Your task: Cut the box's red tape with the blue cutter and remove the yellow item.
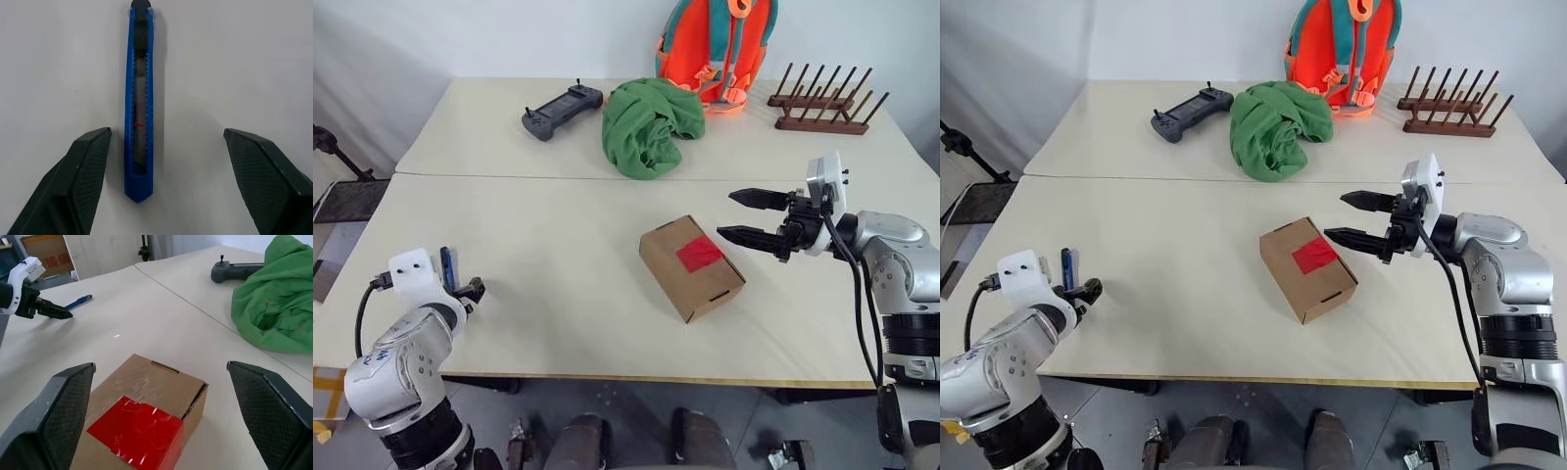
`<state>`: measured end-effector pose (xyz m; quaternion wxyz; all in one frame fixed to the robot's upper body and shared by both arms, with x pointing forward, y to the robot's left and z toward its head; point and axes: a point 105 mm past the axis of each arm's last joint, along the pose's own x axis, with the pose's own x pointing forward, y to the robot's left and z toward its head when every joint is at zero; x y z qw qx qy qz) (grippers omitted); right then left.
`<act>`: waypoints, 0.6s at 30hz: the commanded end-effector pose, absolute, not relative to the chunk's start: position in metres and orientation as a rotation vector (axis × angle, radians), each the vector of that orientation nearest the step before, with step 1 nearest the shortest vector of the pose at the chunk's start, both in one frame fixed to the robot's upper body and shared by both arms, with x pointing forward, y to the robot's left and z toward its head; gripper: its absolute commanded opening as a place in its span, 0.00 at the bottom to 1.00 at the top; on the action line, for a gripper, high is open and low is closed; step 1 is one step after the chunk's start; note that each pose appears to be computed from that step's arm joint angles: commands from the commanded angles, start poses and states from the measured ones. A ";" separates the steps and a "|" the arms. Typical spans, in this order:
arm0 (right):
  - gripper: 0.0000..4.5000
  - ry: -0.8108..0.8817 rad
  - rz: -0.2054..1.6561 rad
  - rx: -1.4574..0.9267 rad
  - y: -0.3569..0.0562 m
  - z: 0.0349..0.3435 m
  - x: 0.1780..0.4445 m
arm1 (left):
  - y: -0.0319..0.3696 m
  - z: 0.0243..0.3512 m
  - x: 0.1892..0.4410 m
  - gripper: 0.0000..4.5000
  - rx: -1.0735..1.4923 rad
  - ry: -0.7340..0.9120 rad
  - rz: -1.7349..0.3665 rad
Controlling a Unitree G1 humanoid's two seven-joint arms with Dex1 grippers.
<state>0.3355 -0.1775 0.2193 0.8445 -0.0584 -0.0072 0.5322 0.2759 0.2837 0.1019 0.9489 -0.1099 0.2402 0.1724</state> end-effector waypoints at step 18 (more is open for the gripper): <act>1.00 -0.050 1.117 -0.169 -0.176 0.232 0.334 | 0.299 0.080 0.264 0.09 -0.221 0.608 0.386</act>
